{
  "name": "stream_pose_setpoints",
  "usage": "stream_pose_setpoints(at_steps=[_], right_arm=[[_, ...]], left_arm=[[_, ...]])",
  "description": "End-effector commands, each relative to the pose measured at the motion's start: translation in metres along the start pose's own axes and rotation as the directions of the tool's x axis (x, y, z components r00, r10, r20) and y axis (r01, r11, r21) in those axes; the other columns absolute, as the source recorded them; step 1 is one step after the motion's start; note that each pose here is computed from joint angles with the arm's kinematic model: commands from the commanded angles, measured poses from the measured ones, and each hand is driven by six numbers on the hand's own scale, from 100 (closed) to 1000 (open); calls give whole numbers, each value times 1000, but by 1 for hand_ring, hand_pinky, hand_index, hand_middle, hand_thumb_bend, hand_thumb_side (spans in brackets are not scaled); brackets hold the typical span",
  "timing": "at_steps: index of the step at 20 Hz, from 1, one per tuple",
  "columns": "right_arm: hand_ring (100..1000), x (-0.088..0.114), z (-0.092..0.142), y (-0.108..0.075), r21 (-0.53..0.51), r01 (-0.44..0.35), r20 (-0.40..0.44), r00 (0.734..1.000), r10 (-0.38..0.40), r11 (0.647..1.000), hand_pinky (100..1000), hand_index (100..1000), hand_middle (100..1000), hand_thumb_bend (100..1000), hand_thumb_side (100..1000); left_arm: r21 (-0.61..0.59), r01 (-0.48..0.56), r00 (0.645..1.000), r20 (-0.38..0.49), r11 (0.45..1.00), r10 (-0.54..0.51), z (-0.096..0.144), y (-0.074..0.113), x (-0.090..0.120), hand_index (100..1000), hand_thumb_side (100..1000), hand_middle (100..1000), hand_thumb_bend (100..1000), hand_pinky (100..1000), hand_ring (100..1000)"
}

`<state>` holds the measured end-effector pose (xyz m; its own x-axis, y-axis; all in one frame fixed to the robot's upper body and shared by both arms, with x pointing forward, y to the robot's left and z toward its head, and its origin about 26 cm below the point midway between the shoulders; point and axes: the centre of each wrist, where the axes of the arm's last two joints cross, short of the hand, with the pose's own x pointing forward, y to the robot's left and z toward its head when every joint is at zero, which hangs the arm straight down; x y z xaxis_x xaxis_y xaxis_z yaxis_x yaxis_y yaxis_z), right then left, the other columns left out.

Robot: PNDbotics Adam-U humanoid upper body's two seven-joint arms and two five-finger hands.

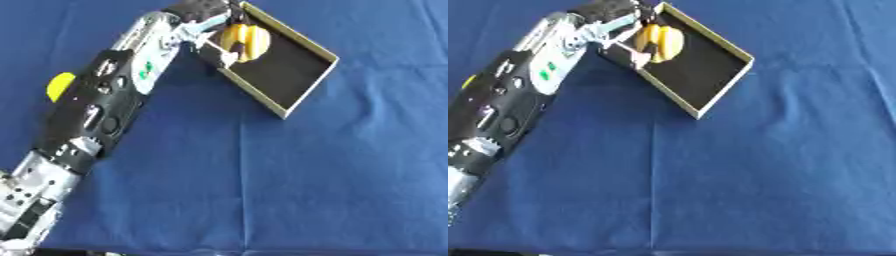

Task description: Pick up objects on the table and place them in the box.

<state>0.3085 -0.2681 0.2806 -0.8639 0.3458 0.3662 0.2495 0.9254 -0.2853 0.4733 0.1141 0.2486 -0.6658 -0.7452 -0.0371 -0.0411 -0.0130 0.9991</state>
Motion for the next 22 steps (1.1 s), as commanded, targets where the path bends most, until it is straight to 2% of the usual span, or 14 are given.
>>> stream_pose_setpoints(at_steps=[1,2,3,6,9,11,13,17,22], right_arm=[[837,6,-4,-2,2,1,23,1000,-1,1000,840,817,751,100,830],[838,5,-3,-2,3,1,20,1000,-2,1000,840,817,751,100,831],[837,5,-3,-2,3,2,18,1000,-2,1000,840,817,751,100,831],[838,5,-2,-1,4,6,14,1000,-6,1000,841,817,751,100,832],[838,4,-1,-1,6,4,7,1000,-4,1000,841,817,752,100,833],[839,4,1,-2,6,-1,1,1000,1,1000,841,817,752,100,832],[838,3,2,-3,4,-10,-2,1000,10,1000,841,817,752,100,832],[838,1,6,-9,2,-45,-14,999,45,999,841,817,751,100,831],[838,0,8,-13,0,-68,-20,997,68,998,840,817,751,100,830]], left_arm=[[56,46,999,-14,997,-45,3,16,-2,956,517,857,276,905,906],[72,59,998,-22,996,-57,4,18,-2,977,580,875,334,912,940],[90,72,997,-31,993,-69,4,21,-2,982,591,880,350,913,947],[123,99,994,-51,987,-93,5,22,-2,989,571,882,368,909,948],[163,99,994,-52,982,-92,7,24,-2,967,551,865,288,902,931],[213,75,997,-48,974,-66,12,34,-3,948,505,852,229,893,917],[247,71,997,-56,966,-59,22,48,-7,929,497,840,238,883,912],[191,128,985,-136,973,-103,68,73,-41,916,467,839,268,873,918],[92,109,955,-287,990,-78,137,79,-90,927,481,850,308,872,927]])
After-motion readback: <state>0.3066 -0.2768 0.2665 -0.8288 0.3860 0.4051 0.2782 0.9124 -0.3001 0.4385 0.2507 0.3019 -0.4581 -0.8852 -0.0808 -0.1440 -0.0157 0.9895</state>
